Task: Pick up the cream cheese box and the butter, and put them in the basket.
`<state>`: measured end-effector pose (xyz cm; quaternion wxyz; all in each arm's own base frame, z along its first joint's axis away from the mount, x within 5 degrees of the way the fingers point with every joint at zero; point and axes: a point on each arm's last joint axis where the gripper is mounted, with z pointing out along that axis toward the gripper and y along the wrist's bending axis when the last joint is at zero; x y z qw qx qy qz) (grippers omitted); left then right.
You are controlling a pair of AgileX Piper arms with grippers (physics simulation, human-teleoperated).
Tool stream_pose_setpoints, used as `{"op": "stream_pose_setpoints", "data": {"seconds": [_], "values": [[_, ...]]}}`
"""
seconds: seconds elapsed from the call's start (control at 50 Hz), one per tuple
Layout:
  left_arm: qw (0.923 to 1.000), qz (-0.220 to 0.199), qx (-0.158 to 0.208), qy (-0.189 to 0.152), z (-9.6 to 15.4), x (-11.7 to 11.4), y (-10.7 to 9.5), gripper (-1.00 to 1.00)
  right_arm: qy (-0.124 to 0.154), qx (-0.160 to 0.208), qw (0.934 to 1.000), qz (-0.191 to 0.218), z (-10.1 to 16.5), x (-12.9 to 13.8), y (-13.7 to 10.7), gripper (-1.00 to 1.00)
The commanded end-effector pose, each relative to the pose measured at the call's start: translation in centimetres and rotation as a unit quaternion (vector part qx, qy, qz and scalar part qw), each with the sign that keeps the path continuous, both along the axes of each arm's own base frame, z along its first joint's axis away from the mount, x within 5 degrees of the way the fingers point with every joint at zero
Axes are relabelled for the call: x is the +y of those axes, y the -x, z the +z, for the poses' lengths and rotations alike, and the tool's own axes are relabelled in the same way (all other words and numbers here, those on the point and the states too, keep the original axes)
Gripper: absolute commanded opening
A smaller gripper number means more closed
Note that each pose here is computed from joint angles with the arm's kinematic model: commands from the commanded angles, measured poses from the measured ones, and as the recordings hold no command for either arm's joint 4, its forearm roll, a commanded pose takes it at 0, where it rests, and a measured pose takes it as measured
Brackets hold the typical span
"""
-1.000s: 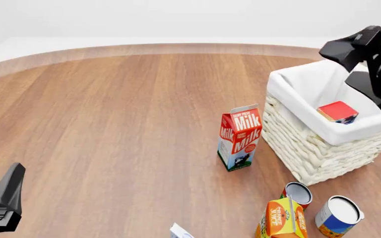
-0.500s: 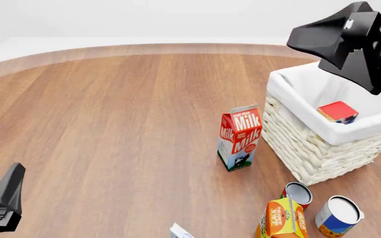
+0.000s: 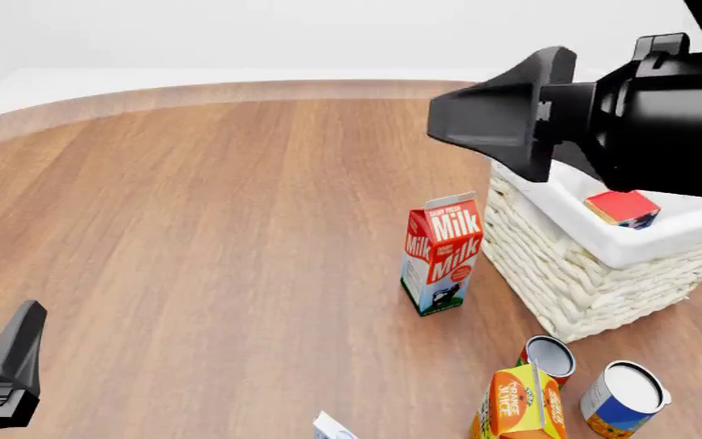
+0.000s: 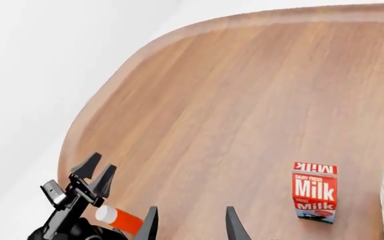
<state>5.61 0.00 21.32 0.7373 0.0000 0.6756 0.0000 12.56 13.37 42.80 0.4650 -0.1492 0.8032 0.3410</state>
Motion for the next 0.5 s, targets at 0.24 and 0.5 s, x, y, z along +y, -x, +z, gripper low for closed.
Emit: {"op": "stream_pose_setpoints", "data": {"seconds": [0.24,0.5], "values": [[1.0,0.0,0.0,0.0,0.0,0.0,0.0,1.0,0.067,0.001,0.9922,0.105,-2.0,4.4,1.0,1.0],[1.0,0.0,0.0,0.0,0.0,0.0,0.0,1.0,0.095,0.009,0.9868,0.131,-3.2,5.8,1.2,1.0]]}}
